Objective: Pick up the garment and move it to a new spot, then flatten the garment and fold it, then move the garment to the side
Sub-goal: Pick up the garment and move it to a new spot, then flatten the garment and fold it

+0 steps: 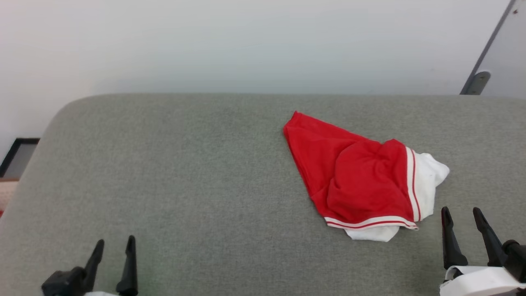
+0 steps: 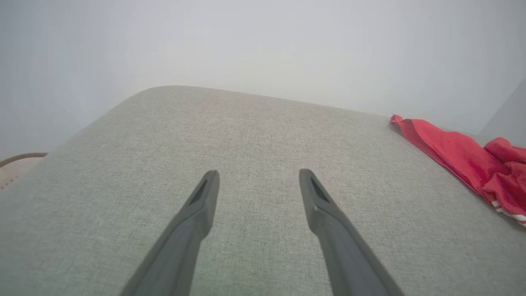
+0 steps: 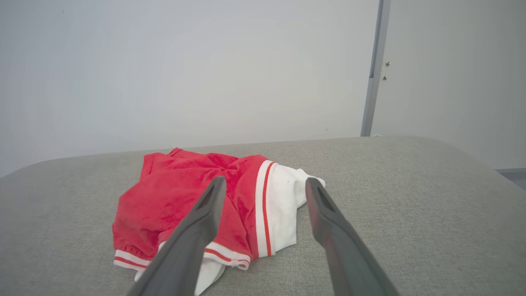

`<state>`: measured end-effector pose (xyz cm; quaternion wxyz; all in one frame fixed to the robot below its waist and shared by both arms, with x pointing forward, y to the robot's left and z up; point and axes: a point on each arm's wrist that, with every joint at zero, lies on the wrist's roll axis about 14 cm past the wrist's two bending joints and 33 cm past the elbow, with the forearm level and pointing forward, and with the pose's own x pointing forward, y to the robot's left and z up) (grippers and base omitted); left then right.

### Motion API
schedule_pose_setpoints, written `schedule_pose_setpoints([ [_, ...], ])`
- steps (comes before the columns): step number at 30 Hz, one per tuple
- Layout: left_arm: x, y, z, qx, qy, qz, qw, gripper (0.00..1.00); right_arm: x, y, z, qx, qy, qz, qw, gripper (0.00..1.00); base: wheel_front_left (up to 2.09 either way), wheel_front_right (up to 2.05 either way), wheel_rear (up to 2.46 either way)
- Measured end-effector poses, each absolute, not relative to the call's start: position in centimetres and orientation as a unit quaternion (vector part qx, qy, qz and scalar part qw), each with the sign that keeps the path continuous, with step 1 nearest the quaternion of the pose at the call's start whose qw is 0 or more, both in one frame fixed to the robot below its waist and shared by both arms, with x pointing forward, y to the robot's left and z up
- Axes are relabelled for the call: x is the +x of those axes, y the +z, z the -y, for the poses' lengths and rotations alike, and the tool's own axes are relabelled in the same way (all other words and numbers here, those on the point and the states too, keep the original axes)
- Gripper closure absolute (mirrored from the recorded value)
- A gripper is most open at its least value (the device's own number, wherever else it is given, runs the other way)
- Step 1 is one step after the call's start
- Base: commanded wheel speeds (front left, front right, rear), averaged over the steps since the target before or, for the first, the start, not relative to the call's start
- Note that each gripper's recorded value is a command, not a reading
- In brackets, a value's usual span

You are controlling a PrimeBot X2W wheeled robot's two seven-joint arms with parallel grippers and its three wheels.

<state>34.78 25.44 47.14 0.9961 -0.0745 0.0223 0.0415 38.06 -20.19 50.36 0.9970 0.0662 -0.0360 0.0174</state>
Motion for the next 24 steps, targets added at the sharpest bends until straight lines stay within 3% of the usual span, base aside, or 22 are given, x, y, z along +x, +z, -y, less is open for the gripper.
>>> schedule_pose_setpoints([
  [6,34.4,49.2,-25.1,-0.046,0.036,0.014,0.998,0.0,37.2,51.7,21.3,0.066,0.002,0.057,0.996,0.0,0.0,0.0,0.0],
  [24,34.1,49.4,-24.0,-0.034,0.029,0.021,0.999,0.0,37.2,52.0,20.3,0.071,0.013,0.063,0.995,0.0,0.0,0.0,0.0],
])
